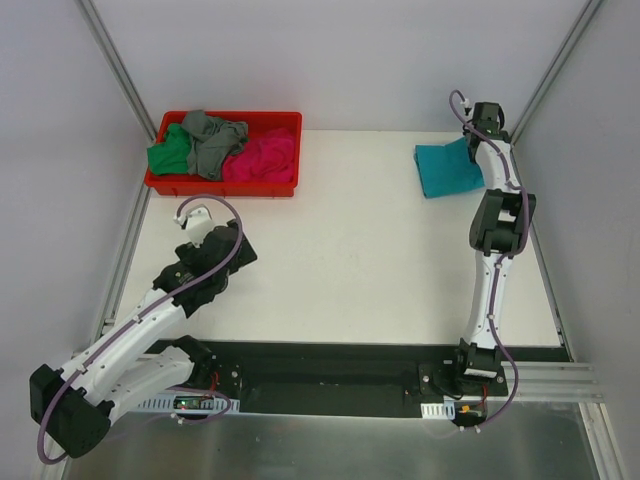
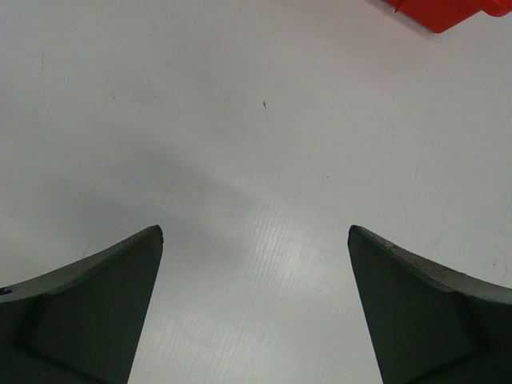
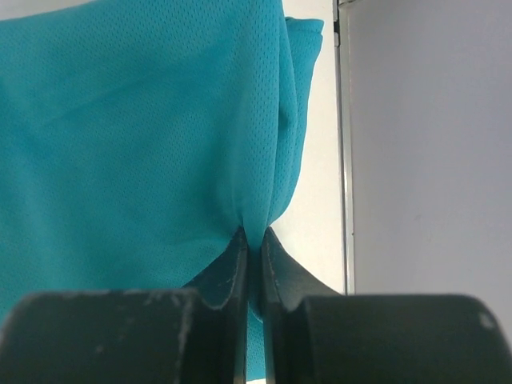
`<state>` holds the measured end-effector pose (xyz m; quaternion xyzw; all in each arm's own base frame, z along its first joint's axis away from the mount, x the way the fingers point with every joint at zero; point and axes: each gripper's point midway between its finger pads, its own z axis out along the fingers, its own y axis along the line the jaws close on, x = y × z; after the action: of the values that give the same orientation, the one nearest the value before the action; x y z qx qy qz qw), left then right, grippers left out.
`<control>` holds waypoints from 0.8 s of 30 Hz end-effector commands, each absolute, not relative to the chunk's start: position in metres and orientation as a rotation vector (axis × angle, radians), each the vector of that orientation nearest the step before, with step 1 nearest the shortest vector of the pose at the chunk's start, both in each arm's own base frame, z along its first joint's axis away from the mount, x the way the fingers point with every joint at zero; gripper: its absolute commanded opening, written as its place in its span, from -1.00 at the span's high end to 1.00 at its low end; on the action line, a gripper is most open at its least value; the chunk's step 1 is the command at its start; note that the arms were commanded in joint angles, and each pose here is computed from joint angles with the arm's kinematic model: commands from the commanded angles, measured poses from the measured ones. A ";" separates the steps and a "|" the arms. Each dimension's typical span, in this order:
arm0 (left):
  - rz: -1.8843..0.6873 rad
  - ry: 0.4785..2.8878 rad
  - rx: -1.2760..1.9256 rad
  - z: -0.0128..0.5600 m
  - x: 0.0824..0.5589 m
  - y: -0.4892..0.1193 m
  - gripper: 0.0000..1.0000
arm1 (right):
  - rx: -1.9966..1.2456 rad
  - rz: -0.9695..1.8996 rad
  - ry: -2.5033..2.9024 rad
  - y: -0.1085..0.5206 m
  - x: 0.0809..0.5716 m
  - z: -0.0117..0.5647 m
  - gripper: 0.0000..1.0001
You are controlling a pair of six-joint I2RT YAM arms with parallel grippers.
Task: Fold and stack the t-shirts
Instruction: Put the neatly folded tshirt into the corner of the board with the right arm
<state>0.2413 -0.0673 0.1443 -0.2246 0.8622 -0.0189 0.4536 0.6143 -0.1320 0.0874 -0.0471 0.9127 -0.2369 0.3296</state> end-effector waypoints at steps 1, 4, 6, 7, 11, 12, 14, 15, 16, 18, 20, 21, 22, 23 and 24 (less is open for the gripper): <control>-0.023 2.081 -0.567 0.162 0.250 -0.062 -0.98 | -0.076 -0.695 2.304 -0.148 0.620 0.122 0.84; -0.033 2.081 -0.566 0.162 0.250 -0.063 -0.98 | -0.076 -0.705 2.316 -0.151 0.617 0.121 0.78; -0.038 2.077 -0.568 0.163 0.249 -0.062 -0.98 | -0.062 -0.723 2.313 -0.155 0.617 0.120 0.60; -0.039 2.073 -0.570 0.163 0.248 -0.062 -0.98 | -0.055 -0.727 2.311 -0.155 0.617 0.121 0.64; -0.060 2.066 -0.567 0.167 0.247 -0.062 -0.98 | 0.006 -0.676 2.316 -0.150 0.609 0.130 0.25; -0.064 2.065 -0.568 0.166 0.246 -0.062 -0.98 | 0.034 -0.666 2.305 -0.149 0.607 0.137 0.18; -0.081 2.067 -0.560 0.167 0.244 -0.064 -0.98 | 0.096 -0.635 2.287 -0.146 0.600 0.156 -0.04; -0.097 2.071 -0.550 0.167 0.243 -0.065 -0.98 | 0.120 -0.593 2.277 -0.140 0.596 0.166 -0.36; -0.107 2.079 -0.539 0.167 0.242 -0.067 -0.98 | 0.151 -0.562 2.260 -0.136 0.591 0.180 -0.57; -0.131 2.092 -0.515 0.166 0.239 -0.070 -0.98 | 0.204 -0.447 2.218 -0.119 0.577 0.213 -0.92; -0.154 2.112 -0.506 0.163 0.235 -0.073 -0.98 | 0.239 -0.314 2.200 -0.097 0.558 0.235 -0.92; -0.166 2.125 -0.502 0.161 0.234 -0.075 -0.98 | 0.242 -0.238 2.191 -0.084 0.546 0.247 -0.92; -0.182 2.132 -0.496 0.160 0.232 -0.077 -0.98 | 0.254 -0.160 2.184 -0.069 0.533 0.255 -0.92; -0.193 2.144 -0.492 0.157 0.230 -0.078 -0.98 | 0.245 -0.082 2.195 -0.053 0.519 0.254 -0.92; -0.210 2.159 -0.486 0.155 0.228 -0.081 -0.98 | 0.246 -0.046 2.183 -0.041 0.504 0.261 -0.92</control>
<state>0.2361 -0.0747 0.1608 -0.2134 0.8576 -0.0648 0.4634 0.5489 -0.0999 0.1616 0.0659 0.9191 -0.1401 0.3624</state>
